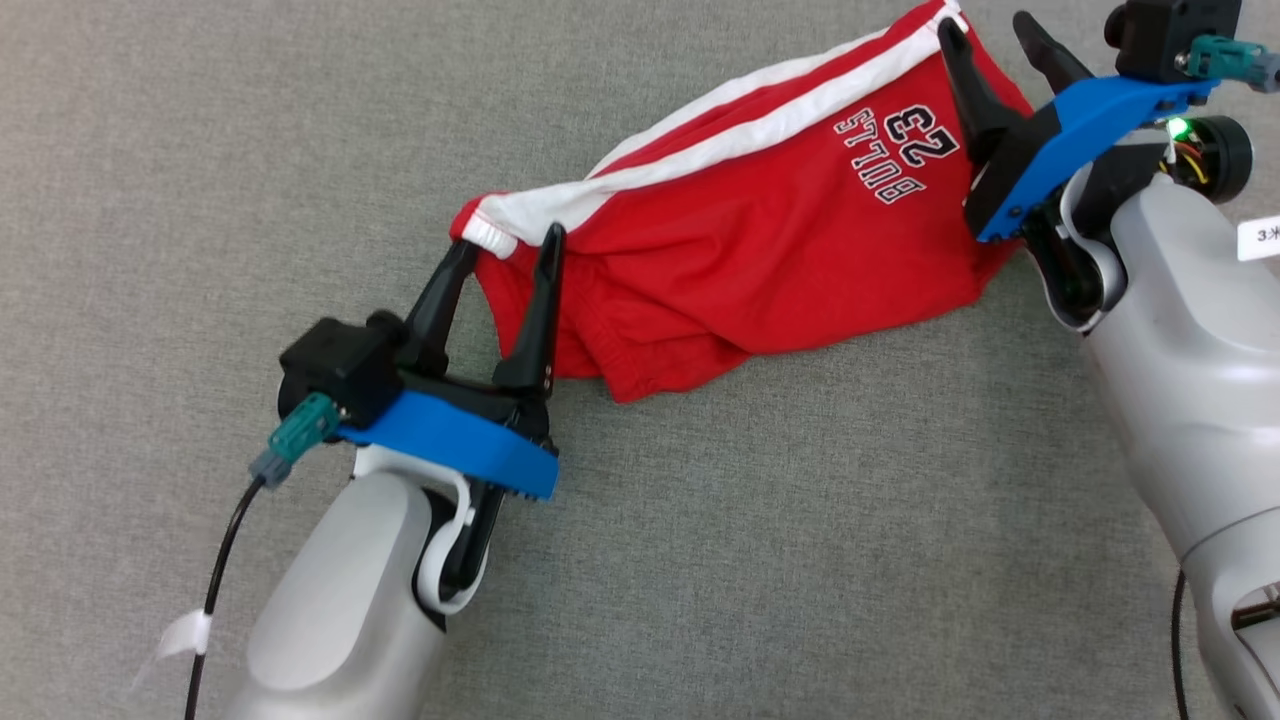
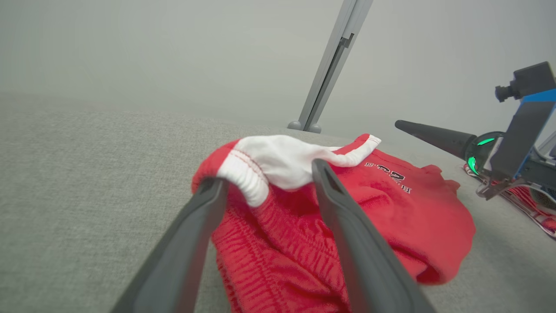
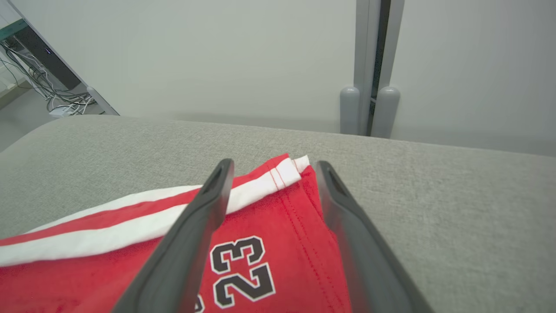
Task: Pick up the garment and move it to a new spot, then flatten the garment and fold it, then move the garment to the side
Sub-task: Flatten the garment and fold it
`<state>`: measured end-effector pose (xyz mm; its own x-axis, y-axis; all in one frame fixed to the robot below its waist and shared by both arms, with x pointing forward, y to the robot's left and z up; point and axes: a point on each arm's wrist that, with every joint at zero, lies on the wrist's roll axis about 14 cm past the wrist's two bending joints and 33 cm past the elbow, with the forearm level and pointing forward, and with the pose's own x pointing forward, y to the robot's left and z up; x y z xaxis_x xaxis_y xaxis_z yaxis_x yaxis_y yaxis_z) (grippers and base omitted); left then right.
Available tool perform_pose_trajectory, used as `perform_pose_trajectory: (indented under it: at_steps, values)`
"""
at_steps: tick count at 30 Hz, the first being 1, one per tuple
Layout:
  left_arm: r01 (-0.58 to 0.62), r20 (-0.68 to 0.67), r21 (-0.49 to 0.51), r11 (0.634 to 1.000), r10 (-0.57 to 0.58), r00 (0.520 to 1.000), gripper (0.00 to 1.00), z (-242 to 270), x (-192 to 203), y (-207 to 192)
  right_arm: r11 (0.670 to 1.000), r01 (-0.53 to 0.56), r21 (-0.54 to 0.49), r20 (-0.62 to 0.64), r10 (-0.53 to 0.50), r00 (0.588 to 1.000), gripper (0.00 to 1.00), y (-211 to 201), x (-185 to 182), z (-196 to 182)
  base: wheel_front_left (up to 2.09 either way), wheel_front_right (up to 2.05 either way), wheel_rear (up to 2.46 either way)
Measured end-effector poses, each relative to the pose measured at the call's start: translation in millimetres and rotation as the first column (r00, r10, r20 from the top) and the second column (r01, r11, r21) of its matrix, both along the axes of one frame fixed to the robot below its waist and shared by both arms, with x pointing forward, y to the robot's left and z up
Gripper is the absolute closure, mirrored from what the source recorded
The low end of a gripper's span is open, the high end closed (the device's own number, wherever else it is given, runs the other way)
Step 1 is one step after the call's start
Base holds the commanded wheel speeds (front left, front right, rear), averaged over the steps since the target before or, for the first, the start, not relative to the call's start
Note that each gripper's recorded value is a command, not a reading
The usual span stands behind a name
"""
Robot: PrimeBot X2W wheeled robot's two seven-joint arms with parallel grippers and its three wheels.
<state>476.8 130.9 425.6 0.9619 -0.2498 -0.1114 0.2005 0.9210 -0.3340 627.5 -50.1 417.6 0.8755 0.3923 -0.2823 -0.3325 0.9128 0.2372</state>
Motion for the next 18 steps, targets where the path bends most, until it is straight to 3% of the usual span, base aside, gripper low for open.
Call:
perform_pose_trajectory:
  at_steps: [11, 18]
  values:
    - [-0.106, 0.051, 0.055, 0.993, 0.103, 0.993, 0.0, 19, -34, 41, 0.989, -0.004, -0.15, 0.012, 0.006, 1.0, 0.0, -41, -14, -1, 0.0, 0.0, 0.0]
    - [-0.249, 0.143, 0.126, 0.96, 0.231, 0.962, 0.0, 44, -41, 87, 0.971, -0.037, -0.235, -0.053, 0.026, 0.998, 0.0, -52, -22, -21, 0.0, 0.0, 0.0]
